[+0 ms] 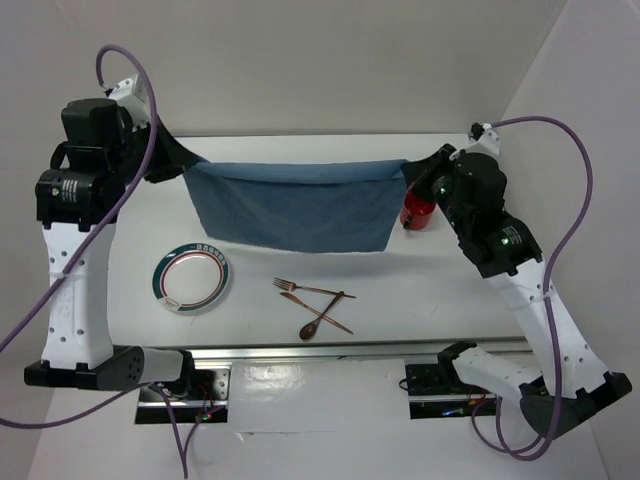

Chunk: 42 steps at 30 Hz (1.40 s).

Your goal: Set the dinner table for one person

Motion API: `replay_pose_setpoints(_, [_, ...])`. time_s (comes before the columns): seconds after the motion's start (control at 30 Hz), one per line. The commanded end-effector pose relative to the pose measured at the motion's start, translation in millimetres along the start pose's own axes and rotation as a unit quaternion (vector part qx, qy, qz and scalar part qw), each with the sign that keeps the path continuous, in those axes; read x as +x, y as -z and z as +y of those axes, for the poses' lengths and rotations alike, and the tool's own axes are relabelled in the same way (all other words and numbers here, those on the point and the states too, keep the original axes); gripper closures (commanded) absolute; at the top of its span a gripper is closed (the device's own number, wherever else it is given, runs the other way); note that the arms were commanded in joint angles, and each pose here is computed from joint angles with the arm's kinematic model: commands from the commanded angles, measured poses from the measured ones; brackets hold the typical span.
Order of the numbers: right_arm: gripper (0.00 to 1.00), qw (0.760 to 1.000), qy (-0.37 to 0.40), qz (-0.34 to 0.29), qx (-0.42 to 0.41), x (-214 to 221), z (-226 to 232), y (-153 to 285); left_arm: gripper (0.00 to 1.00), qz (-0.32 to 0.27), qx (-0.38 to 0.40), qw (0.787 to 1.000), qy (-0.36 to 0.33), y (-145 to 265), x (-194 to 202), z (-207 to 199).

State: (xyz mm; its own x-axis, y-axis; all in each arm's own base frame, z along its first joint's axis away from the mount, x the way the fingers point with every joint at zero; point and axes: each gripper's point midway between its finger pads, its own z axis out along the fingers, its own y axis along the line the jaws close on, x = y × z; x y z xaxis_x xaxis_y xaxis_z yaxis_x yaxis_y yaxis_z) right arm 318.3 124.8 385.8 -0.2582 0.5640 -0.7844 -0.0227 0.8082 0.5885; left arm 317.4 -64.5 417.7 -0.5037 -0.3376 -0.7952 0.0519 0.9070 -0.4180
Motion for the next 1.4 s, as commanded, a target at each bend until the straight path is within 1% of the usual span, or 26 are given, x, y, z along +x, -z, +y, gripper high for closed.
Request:
replay_pose_setpoints(0.0, [1.0,0.999,0.024,-0.025,0.011,-19,1,-1,1.0,-0.038,-0.004,0.999,-0.013,7,-19,-1])
replay_pose_setpoints(0.1, [1.0,0.999,0.037,-0.016,0.025,-13,-2,-30,1.0,-0.01,-0.014,1.0,-0.006,-26,-13,10])
replay_pose_setpoints(0.13, [1.0,0.998,0.043,0.003,0.04,2,-8,-51,1.0,-0.012,-0.014,1.0,-0.006,-37,-17,11])
replay_pose_setpoints(0.2, [1.0,0.998,0.046,0.003,0.044,0,-14,-75,1.0,0.022,-0.021,1.0,0.001,-77,-8,23])
replay_pose_setpoints(0.27, [1.0,0.996,0.048,0.014,0.068,9,-37,-114,1.0,0.03,-0.024,0.999,0.008,-107,-7,31])
replay_pose_setpoints(0.33, [1.0,0.997,0.037,0.028,0.062,12,-46,-142,1.0,0.055,-0.039,0.998,0.018,-153,1,47])
replay_pose_setpoints(0.37, [1.0,0.996,0.032,0.031,0.072,14,-62,-173,1.0,0.062,-0.042,0.997,0.02,-171,3,52])
replay_pose_setpoints(0.4, [1.0,0.997,0.028,0.042,0.06,19,-65,-190,1.0,0.052,-0.045,0.997,0.023,-183,-8,53])
replay_pose_setpoints(0.43, [0.93,0.997,0.026,0.051,0.057,22,-70,-207,0.98,0.089,-0.059,0.994,0.031,-226,12,71])
replay_pose_setpoints(0.47, [0.77,0.992,0.028,0.095,0.076,56,-97,-245,0.79,0.103,-0.065,0.992,0.034,-244,18,78])
replay_pose_setpoints(0.5, [0.55,0.994,0.028,0.092,0.051,37,-81,-264,0.58,0.083,-0.052,0.995,0.03,-254,-3,71])
replay_pose_setpoints(0.53, [0.28,0.993,0.025,0.103,0.059,38,-92,-281,0.36,0.109,-0.062,0.991,0.046,-266,8,83])
replay_pose_setpoints(0.57, [0.21,0.986,0.027,0.146,0.077,75,-117,-310,0.01,0.143,-0.073,0.985,0.064,-298,32,105])
replay_pose_setpoints(0.6, [0.17,0.988,0.024,0.135,0.071,50,-106,-316,0.0,0.143,-0.059,0.986,0.069,-302,30,100])
replay_pose_setpoints(0.67, [0.15,0.987,0.028,0.141,0.074,51,-114,-325,0.0,0.131,-0.06,0.986,0.081,-304,24,112])
replay_pose_setpoints(0.7, [0.15,0.987,0.028,0.139,0.072,53,-115,-324,0.0,0.158,-0.066,0.981,0.089,-307,50,120])
replay_pose_setpoints(0.8, [0.2,0.987,0.047,0.14,0.059,63,-114,-307,0.0,0.144,-0.064,0.984,0.085,-299,52,120])
replay_pose_setpoints(0.87, [0.27,0.985,0.048,0.158,0.053,73,-115,-296,0.1,0.157,-0.072,0.982,0.074,-293,62,125])
replay_pose_setpoints(0.9, [0.4,0.982,0.048,0.176,0.051,87,-113,-284,0.18,0.173,-0.073,0.98,0.07,-292,72,122])
replay_pose_setpoints(0.93, [0.49,0.979,0.054,0.191,0.04,98,-108,-278,0.32,0.182,-0.075,0.978,0.068,-290,79,125])
replay_pose_setpoints(0.97, [0.6,0.977,0.056,0.201,0.04,107,-106,-271,0.68,0.199,-0.076,0.975,0.068,-289,90,127])
replay_pose_setpoints(1.0, [0.79,0.975,0.056,0.214,0.035,117,-103,-264,0.84,0.208,-0.074,0.973,0.065,-288,99,122])
replay_pose_setpoints(1.03, [0.91,0.97,0.064,0.235,0.027,137,-99,-251,0.95,0.232,-0.078,0.967,0.068,-289,119,124])
replay_pose_setpoints(1.07, [1.0,0.965,0.065,0.253,0.026,150,-98,-243,1.0,0.241,-0.089,0.964,0.069,-288,128,130])
replay_pose_setpoints(1.13, [1.0,0.951,0.07,0.301,0.026,189,-95,-222,1.0,0.261,-0.099,0.958,0.065,-290,150,131])
replay_pose_setpoints(1.37, [1.0,0.923,0.075,0.375,0.041,269,-95,-184,1.0,0.327,-0.098,0.937,0.077,-299,220,141])
